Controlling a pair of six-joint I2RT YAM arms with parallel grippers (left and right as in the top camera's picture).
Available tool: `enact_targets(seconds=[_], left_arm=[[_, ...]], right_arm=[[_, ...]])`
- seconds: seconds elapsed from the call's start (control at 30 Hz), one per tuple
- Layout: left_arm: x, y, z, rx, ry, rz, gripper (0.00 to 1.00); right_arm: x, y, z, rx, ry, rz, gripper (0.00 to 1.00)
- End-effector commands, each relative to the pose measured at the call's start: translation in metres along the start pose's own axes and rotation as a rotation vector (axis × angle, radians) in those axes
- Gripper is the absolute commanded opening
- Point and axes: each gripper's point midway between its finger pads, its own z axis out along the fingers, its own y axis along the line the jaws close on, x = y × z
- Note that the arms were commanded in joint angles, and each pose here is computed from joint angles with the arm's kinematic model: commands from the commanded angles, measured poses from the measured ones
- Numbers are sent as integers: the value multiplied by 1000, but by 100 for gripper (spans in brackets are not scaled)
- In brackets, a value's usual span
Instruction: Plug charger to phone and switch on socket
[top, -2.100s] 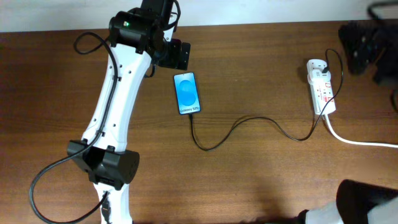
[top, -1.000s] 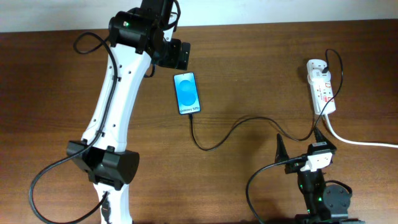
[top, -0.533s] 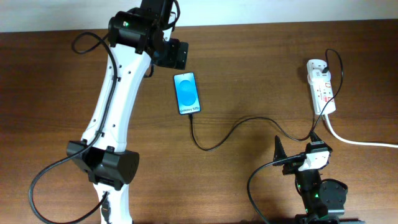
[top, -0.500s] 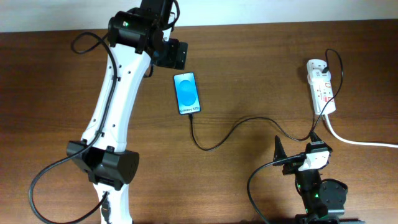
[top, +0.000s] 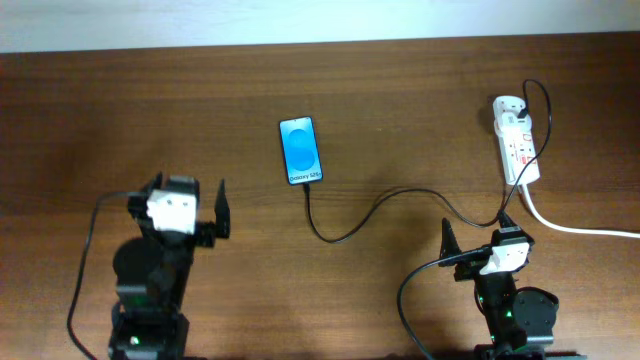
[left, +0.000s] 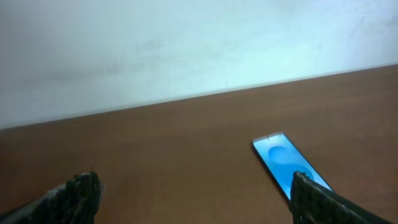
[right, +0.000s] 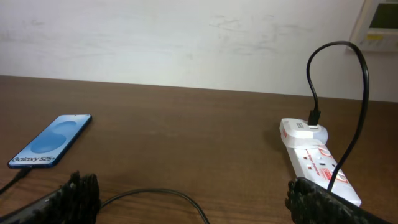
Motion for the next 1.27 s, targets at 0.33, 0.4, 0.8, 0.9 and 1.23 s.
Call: enact_targets(seconds=[0.33, 0.4, 0.8, 0.9, 1.23], left_arm=[[88, -4, -39, -85, -93, 115, 99], [88, -5, -39, -85, -92, 115, 99], [88, -5, -39, -85, -92, 115, 99], [88, -5, -39, -85, -92, 115, 99], [88, -5, -39, -85, -92, 115, 99]], right_arm=[[3, 2, 0, -5, 3, 12, 98], [3, 2, 0, -5, 3, 12, 98], [3, 1, 0, -5, 3, 12, 99], [3, 2, 0, -5, 3, 12, 98], [3, 1, 0, -5, 3, 12, 99]])
